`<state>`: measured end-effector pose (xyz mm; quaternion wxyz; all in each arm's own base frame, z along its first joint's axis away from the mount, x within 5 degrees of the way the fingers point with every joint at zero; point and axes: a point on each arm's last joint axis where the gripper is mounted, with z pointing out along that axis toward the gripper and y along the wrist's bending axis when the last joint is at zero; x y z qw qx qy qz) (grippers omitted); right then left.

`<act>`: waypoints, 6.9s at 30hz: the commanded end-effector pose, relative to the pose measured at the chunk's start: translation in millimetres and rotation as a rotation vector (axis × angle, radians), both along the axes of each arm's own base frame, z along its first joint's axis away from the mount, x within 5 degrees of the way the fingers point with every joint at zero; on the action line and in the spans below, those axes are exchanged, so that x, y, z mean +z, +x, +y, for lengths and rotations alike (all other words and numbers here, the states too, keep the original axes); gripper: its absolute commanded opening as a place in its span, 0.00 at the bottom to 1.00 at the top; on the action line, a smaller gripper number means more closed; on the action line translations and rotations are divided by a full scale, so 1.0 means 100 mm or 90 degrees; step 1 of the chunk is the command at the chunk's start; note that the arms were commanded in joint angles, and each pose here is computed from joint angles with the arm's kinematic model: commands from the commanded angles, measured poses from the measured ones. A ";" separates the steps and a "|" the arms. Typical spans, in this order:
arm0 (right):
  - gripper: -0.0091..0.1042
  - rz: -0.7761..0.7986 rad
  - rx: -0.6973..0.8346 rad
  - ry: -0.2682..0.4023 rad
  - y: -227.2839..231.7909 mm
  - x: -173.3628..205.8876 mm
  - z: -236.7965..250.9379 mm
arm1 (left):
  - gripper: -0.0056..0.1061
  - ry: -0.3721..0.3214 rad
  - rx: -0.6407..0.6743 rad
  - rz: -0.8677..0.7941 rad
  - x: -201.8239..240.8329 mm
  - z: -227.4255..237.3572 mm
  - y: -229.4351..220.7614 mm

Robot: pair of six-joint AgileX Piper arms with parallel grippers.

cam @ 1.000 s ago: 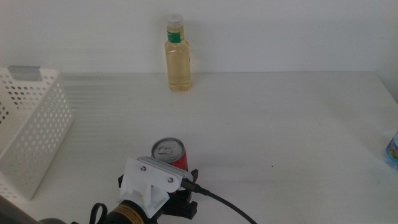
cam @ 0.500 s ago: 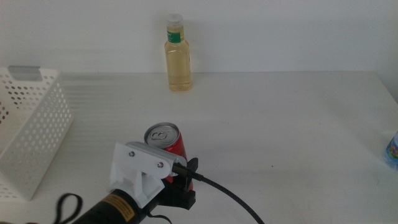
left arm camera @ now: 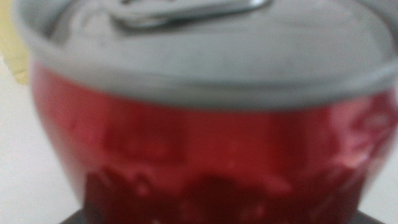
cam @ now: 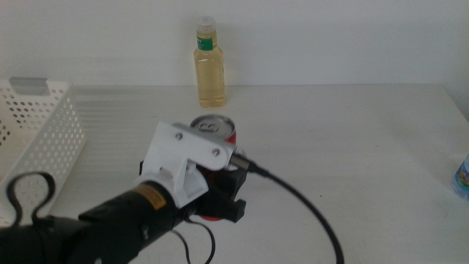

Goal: Use arms to grab the bottles and put them into the dustbin to the left of the table.

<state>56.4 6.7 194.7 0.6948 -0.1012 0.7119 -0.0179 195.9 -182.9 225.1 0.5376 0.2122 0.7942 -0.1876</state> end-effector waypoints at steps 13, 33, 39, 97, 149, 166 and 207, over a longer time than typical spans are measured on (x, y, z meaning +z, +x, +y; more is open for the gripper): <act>0.67 -0.071 -0.008 -0.004 -0.02 0.11 -0.01 | 0.01 -0.005 0.013 -0.076 0.72 -0.01 0.09; 0.67 -0.071 -0.008 -0.004 -0.02 0.11 -0.01 | 0.01 0.062 0.059 0.243 1.05 0.87 0.55; 0.67 -0.071 -0.008 -0.004 -0.02 0.11 -0.01 | 0.01 0.080 0.108 0.323 1.02 1.16 0.55; 0.67 -0.071 -0.008 -0.004 -0.02 0.11 -0.01 | 0.01 0.250 0.317 0.611 0.68 3.08 1.73; 0.67 -0.071 -0.008 -0.004 -0.02 0.11 -0.01 | 0.83 0.219 0.404 0.534 1.19 2.58 1.73; 0.67 -0.071 -0.008 -0.004 -0.02 0.11 -0.01 | 0.56 0.152 0.320 0.267 1.62 1.37 0.89; 0.67 -0.071 -0.008 -0.004 -0.02 0.11 -0.01 | 0.86 -0.089 0.091 -0.056 0.20 0.42 1.14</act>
